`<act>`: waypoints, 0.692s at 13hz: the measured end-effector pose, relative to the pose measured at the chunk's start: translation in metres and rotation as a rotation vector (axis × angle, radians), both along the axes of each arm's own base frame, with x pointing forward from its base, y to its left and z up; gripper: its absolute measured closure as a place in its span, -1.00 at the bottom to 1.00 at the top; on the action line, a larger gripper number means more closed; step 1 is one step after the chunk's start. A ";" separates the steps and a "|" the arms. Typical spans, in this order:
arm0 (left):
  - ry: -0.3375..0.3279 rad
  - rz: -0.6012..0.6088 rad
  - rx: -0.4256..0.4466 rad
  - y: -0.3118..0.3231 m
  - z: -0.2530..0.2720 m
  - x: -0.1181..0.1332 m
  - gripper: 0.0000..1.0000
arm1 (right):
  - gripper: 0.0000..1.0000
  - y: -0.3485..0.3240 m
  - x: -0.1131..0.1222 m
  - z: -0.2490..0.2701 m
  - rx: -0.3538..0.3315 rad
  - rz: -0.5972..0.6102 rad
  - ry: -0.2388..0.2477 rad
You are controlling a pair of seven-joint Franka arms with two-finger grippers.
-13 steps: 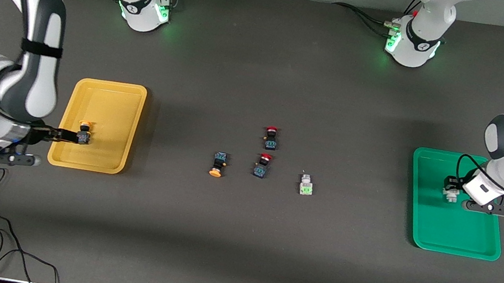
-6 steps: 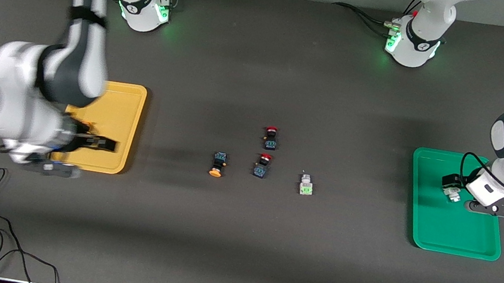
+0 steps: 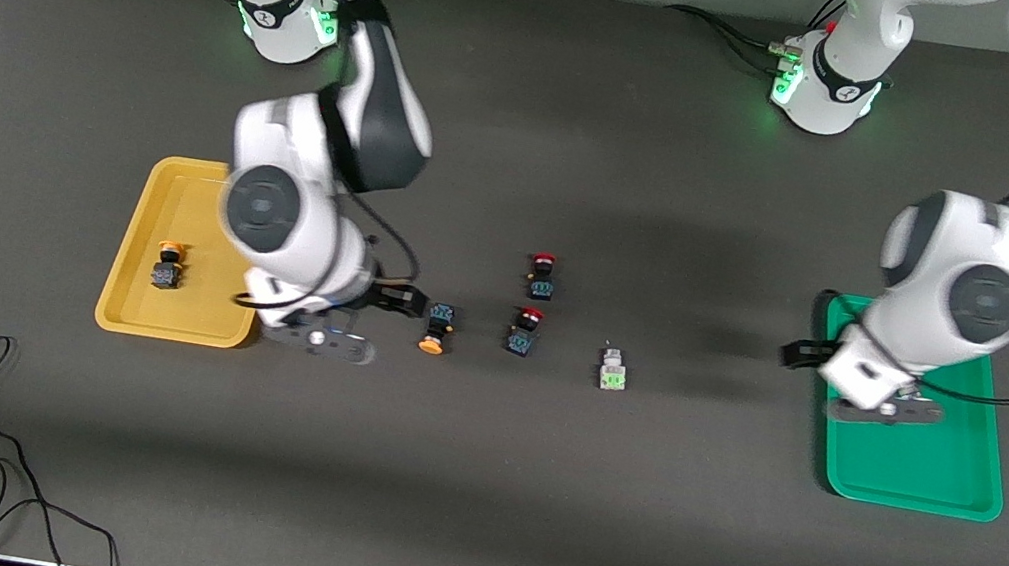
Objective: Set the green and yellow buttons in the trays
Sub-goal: 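Move the right gripper to another yellow button while the left gripper reaches green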
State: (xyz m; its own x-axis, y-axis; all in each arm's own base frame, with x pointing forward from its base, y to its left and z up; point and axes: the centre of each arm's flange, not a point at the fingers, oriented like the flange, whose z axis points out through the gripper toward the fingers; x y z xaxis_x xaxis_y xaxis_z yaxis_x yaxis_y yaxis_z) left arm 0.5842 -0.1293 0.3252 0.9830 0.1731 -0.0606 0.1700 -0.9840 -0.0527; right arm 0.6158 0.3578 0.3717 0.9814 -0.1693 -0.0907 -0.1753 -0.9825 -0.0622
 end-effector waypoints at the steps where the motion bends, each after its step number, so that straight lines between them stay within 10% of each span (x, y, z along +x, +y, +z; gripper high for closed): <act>1: -0.002 0.032 -0.004 -0.030 -0.005 0.002 -1.00 | -1.00 0.010 -0.001 -0.011 0.003 -0.014 -0.009; 9: -0.015 0.188 -0.089 -0.180 -0.076 0.033 -1.00 | -1.00 0.039 -0.022 -0.173 -0.073 -0.020 -0.060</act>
